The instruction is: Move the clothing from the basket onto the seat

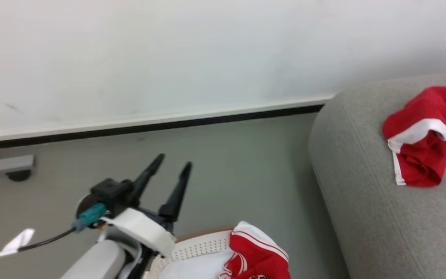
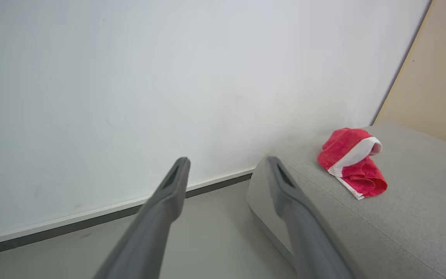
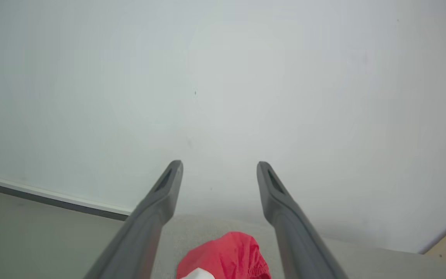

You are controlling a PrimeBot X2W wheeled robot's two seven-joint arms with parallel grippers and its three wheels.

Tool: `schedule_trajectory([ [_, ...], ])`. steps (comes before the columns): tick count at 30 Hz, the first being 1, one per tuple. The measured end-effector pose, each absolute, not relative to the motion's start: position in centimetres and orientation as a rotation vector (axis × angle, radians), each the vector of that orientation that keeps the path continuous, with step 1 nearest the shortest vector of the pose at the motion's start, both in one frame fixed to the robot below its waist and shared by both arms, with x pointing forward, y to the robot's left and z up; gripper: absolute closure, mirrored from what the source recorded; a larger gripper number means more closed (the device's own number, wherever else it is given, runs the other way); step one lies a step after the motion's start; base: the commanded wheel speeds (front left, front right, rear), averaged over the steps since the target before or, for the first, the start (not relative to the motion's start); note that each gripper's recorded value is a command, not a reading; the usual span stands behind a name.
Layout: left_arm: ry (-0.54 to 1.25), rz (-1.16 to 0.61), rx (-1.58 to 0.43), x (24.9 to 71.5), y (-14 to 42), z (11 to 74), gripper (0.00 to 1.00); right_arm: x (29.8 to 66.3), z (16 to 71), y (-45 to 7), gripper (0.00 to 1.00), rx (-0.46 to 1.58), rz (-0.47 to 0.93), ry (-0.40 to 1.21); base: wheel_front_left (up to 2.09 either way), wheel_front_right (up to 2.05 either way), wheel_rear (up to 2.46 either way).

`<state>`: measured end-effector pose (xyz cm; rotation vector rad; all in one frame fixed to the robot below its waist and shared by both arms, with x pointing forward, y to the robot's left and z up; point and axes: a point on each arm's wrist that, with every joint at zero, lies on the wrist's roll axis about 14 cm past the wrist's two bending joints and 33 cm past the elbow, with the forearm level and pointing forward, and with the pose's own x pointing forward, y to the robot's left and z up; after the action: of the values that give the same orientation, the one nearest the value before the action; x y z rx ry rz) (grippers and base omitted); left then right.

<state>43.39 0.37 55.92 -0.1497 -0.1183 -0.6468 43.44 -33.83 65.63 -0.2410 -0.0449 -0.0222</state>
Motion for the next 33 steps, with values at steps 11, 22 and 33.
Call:
schedule_trajectory([
  [11, -0.203, -0.339, -0.129, 42.2, 10.3, 57.9, 0.00, 40.4, 64.0, -25.7, 0.00, -0.120, 0.076, -0.252, 0.00, 0.00, 0.00],
  [22, -0.190, -0.161, -0.141, 40.2, 14.9, 55.8, 0.00, 36.5, 57.1, -20.7, 0.00, -0.010, 0.086, -0.232, 0.00, 0.00, 0.00],
  [33, -0.151, -0.128, -0.154, 38.8, 15.0, 53.6, 0.00, 34.7, 52.2, -18.6, 0.00, 0.078, 0.068, -0.129, 0.00, 0.00, 0.00],
])
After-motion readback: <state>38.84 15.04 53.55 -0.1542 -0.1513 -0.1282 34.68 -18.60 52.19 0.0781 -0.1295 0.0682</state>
